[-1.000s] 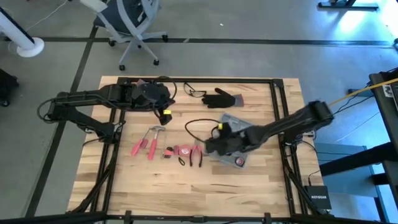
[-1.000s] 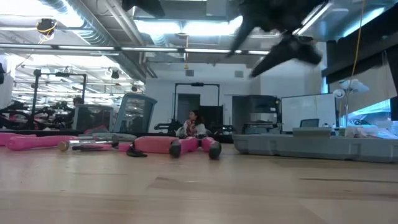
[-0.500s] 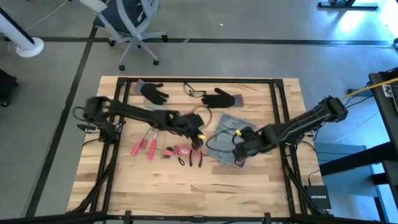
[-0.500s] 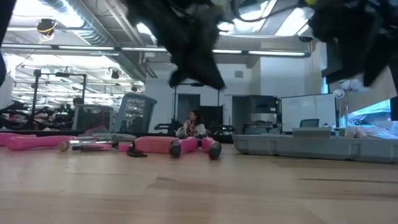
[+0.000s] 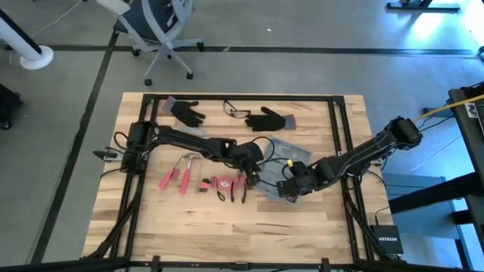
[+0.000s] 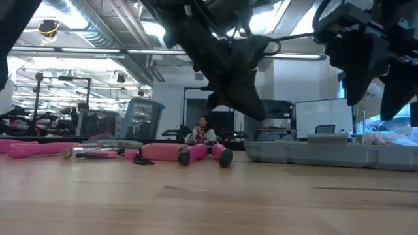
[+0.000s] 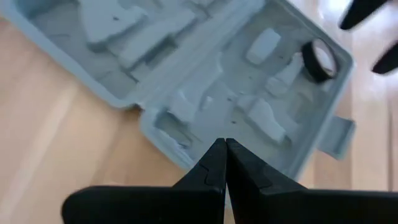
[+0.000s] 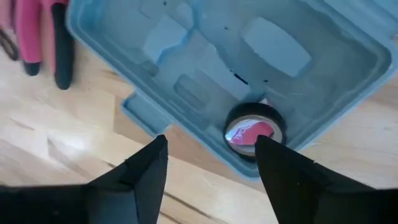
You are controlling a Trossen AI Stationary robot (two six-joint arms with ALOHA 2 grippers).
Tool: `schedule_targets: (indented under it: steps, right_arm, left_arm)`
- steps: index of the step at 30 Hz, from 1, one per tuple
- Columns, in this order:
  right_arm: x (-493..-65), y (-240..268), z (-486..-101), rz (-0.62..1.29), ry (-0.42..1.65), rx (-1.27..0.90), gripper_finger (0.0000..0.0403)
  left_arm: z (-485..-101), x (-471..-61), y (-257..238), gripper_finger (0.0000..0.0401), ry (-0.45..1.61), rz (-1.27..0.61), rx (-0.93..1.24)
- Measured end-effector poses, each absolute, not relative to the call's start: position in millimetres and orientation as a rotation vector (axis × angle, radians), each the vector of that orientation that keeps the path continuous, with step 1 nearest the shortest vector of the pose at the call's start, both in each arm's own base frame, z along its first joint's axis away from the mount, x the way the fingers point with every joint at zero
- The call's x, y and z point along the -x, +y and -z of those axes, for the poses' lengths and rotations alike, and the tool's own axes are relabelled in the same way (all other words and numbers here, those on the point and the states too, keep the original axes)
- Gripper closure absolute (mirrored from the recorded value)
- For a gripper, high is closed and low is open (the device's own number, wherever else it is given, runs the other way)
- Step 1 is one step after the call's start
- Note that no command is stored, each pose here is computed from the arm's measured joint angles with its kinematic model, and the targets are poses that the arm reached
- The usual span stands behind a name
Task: Prefit tool cases
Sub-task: Remove the black electrical tape from the gray prefit tool case
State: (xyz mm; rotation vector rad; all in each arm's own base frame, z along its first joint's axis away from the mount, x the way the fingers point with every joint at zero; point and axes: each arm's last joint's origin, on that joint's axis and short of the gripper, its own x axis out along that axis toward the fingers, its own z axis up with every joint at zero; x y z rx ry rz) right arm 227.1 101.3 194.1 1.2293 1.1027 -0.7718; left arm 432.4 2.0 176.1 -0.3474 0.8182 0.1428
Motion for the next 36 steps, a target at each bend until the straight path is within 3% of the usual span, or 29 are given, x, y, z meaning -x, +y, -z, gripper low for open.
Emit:
schedule_targets:
  steps: [12, 23, 26, 30, 36]
  right_arm:
    - [-243.0, 110.3, -169.7, 0.795, 1.141, -1.275, 0.0173]
    - [-248.7, 108.3, -146.9, 0.987, 1.071, -1.250, 0.0182]
    - [-247.5, 106.3, -148.8, 1.011, 1.042, -1.224, 0.0234]
    - [-243.9, 103.9, -149.6, 1.039, 1.059, -1.135, 0.0369]
    - [-239.2, 105.6, -152.6, 1.017, 1.099, -1.091, 0.0397]
  left_arm:
    - [-166.9, -427.3, 2.0, 0.0401, 0.898, -0.129, 0.283]
    - [-152.2, -428.1, -4.3, 0.0401, 0.946, -0.131, 0.291]
    - [-152.1, -427.8, -4.2, 0.0401, 0.948, -0.134, 0.297]
    - [-158.1, -428.7, -0.5, 0.0401, 0.917, -0.138, 0.307]
    - [-170.1, -428.0, 14.7, 0.0401, 0.871, -0.158, 0.314]
